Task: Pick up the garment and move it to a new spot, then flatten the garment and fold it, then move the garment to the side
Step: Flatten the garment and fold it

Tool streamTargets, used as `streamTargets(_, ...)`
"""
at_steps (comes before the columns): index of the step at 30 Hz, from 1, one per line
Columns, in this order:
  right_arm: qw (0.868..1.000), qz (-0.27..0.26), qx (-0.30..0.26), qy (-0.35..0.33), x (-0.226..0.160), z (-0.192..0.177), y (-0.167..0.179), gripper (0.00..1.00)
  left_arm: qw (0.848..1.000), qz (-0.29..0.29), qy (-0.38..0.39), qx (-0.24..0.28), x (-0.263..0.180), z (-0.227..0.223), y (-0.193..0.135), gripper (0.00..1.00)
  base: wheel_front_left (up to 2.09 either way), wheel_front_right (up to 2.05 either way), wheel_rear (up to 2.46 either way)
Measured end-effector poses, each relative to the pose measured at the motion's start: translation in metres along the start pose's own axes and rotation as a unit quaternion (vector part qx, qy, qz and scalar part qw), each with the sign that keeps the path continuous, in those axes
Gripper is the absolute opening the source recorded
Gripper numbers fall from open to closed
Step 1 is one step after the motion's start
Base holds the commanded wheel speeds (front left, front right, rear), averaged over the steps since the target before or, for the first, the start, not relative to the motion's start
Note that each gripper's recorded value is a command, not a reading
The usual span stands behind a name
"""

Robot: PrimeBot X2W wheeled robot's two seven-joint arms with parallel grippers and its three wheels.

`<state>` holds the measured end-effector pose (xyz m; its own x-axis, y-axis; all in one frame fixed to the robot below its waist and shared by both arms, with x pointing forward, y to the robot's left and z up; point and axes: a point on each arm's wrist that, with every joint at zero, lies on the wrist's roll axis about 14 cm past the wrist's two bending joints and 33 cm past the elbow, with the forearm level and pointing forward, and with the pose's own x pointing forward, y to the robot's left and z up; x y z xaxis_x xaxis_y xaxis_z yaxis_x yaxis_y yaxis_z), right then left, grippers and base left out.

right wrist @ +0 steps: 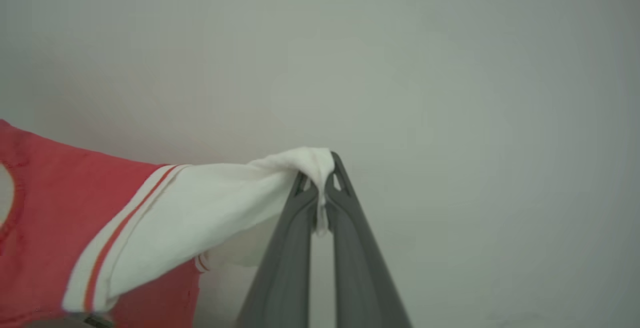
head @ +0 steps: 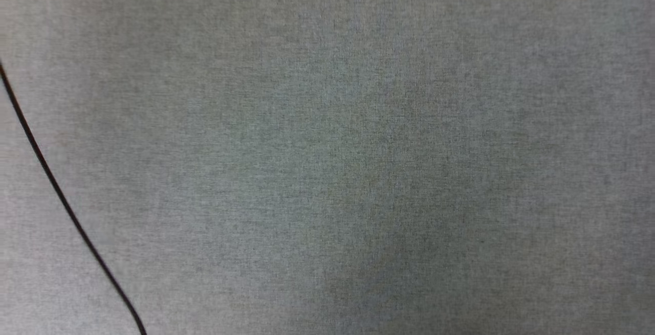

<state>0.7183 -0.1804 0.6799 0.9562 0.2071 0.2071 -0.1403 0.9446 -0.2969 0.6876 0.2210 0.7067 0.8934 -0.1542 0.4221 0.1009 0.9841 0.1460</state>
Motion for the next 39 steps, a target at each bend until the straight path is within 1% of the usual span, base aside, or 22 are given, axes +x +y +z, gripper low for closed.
streamTargets(2,1.000,0.005,0.019,0.019,-0.007,-0.018,0.007,0.00,1.000,-0.002,0.026,-0.002,-0.014,-0.021,-0.003,0.00,0.00,0.00,0.00)
streamTargets(7,0.995,0.029,0.033,0.085,-0.038,-0.064,0.030,0.00,0.995,-0.008,0.094,-0.015,-0.059,-0.063,-0.014,0.00,0.00,0.00,0.00)
streamTargets(10,0.990,0.039,0.039,0.128,-0.063,-0.087,0.038,0.00,0.991,-0.015,0.130,-0.002,-0.089,-0.078,-0.018,0.00,0.00,0.00,0.00)
streamTargets(12,0.985,0.046,0.048,0.162,-0.083,-0.101,0.044,0.00,0.988,-0.015,0.155,-0.002,-0.112,-0.086,-0.020,0.00,0.00,0.00,0.00)
streamTargets(16,0.968,0.057,0.065,0.236,-0.132,-0.131,0.051,0.00,0.976,-0.019,0.217,-0.004,-0.166,-0.101,-0.026,0.00,0.00,0.00,0.00)
streamTargets(21,0.946,0.065,0.092,0.304,-0.193,-0.149,0.057,0.00,0.952,-0.020,0.305,-0.009,-0.240,-0.114,-0.025,0.00,0.00,0.00,0.00)
streamTargets(24,0.934,0.063,0.113,0.332,-0.226,-0.153,0.057,0.00,0.944,-0.020,0.330,-0.007,-0.271,-0.108,-0.022,0.00,0.00,0.00,0.00)
streamTargets(29,0.922,0.056,0.148,0.354,-0.268,-0.150,0.054,0.00,0.935,-0.012,0.355,-0.018,-0.314,-0.093,-0.021,0.00,0.00,0.00,0.00)
streamTargets(32,0.911,0.052,0.176,0.368,-0.294,-0.151,0.056,0.00,0.924,-0.018,0.383,-0.021,-0.342,-0.090,-0.026,0.00,0.00,0.00,0.00)
streamTargets(37,0.899,0.041,0.200,0.388,-0.332,-0.151,0.053,0.00,0.903,-0.024,0.428,-0.036,-0.387,-0.085,-0.033,0.00,0.00,0.00,0.00)
streamTargets(39,0.894,0.041,0.207,0.395,-0.346,-0.150,0.054,0.00,0.898,-0.020,0.437,-0.043,-0.401,-0.082,-0.034,0.00,0.00,0.00,0.00)
